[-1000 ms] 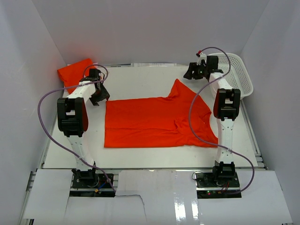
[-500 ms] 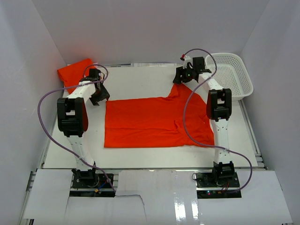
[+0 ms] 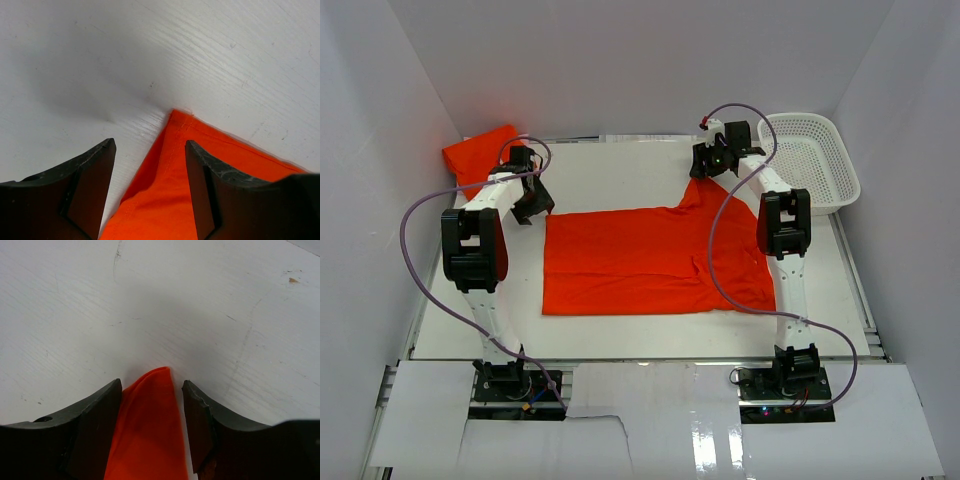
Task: Fold and stack the t-shirts
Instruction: Grap the side of the flattened tshirt furthest away from the robot with both arms
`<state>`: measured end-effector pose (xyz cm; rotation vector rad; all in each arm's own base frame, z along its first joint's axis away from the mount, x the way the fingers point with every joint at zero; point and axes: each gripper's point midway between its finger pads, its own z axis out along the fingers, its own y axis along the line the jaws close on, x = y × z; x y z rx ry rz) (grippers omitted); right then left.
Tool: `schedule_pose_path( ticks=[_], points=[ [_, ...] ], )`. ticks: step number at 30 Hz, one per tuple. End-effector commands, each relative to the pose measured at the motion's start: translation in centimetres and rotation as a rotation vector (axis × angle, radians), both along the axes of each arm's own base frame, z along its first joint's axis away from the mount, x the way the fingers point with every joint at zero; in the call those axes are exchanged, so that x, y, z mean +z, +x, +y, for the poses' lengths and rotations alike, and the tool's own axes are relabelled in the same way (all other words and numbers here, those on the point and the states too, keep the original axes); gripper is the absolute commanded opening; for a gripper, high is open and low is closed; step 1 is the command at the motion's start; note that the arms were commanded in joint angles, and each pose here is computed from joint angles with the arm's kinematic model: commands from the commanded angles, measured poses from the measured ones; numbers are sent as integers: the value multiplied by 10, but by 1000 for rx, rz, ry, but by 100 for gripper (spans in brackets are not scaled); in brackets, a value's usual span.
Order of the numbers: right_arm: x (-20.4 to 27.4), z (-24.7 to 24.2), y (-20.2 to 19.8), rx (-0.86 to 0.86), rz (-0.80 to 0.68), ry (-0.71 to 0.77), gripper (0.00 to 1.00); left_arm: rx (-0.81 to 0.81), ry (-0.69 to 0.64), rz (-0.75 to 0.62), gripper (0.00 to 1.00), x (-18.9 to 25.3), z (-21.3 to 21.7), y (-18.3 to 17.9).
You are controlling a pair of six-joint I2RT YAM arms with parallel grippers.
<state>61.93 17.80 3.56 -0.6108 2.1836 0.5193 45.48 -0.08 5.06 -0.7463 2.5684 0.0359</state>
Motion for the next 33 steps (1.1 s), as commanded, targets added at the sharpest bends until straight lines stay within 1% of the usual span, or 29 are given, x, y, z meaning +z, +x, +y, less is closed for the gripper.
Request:
schedule_pose_path(
  ticks=[1, 2, 3, 5, 8, 9, 16, 24, 33],
  points=[
    [28, -8, 5, -26, -35, -13, 58, -7, -4, -71, 69, 26, 2, 5],
    [28, -8, 6, -29, -36, -12, 57, -8, -3, -70, 69, 26, 2, 5],
    [28, -8, 6, -29, -36, -11, 51, -8, -3, -70, 69, 26, 2, 5],
    [28, -8, 7, -30, -36, -10, 46, -9, -1, -70, 69, 26, 2, 5],
    [27, -8, 5, -28, -34, -10, 20, -13, 5, -68, 69, 25, 3, 5],
    [27, -8, 5, -27, -31, -7, 8, -15, 4, -65, 69, 24, 2, 5],
    [31, -10, -6, -14, -22, -11, 8, -16, 12, -45, 69, 16, 4, 5],
    [33, -12, -17, -1, -15, -24, 8, -16, 6, -58, 69, 18, 6, 18],
    [37, -13, -17, 0, -19, -22, 8, -58, -70, -2, 68, -10, -9, 22]
  ],
)
